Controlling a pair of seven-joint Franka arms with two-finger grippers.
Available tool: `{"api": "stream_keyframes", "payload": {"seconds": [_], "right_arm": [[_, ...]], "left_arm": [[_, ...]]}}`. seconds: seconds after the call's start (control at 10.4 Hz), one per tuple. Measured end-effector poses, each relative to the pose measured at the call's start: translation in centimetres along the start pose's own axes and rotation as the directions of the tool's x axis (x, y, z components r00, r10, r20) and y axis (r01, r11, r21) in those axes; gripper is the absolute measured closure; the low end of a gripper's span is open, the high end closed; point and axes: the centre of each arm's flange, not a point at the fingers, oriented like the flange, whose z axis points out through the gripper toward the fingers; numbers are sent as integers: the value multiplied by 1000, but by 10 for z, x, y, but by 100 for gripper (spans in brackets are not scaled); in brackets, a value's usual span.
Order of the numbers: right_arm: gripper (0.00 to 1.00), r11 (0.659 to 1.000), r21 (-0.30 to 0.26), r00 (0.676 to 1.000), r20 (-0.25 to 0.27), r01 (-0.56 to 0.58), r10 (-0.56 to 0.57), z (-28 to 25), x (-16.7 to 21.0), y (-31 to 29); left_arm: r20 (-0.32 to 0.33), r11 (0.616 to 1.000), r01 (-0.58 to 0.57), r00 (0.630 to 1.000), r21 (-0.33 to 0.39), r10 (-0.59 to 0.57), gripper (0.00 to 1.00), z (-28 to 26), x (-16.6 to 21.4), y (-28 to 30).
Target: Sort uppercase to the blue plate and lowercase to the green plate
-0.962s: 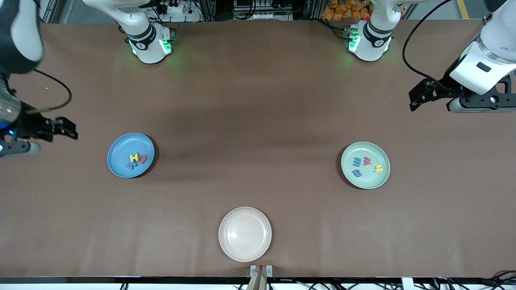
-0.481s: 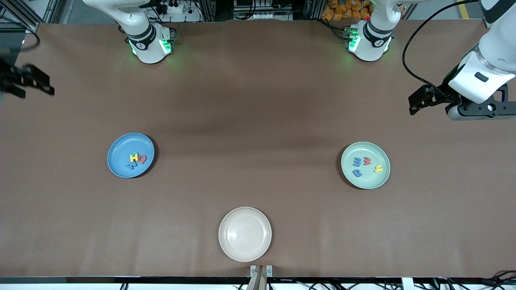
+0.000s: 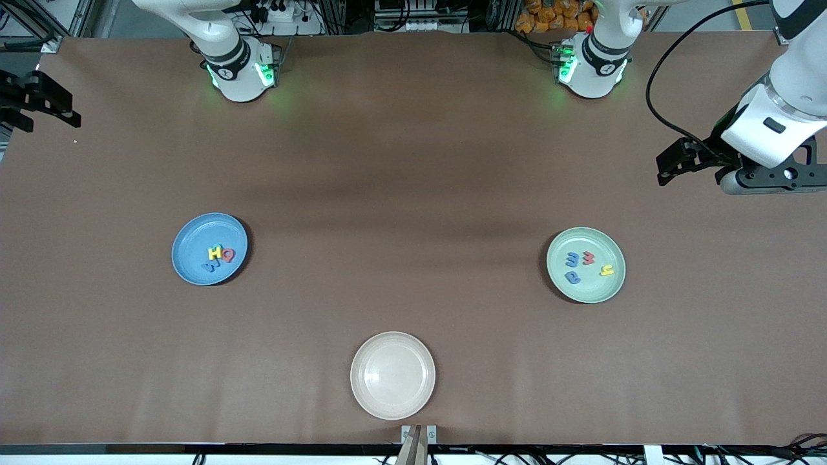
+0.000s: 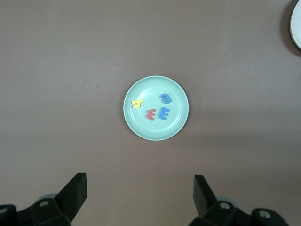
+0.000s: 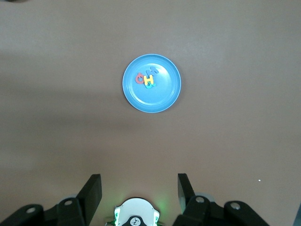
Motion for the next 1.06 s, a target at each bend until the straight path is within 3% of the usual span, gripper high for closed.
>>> {"api": "stream_keyframes", "payload": {"seconds": [0.58,1.06], "right_arm": [[26,1000,-1,1000,-5,0,0,46,22,3],[26,1000,0,1000,-3,0,0,52,24,3]], "left_arm": [[-2,1000,0,1000,0,0,0,-1,0,0],[-2,1000,0,1000,0,0,0,-1,0,0]]}}
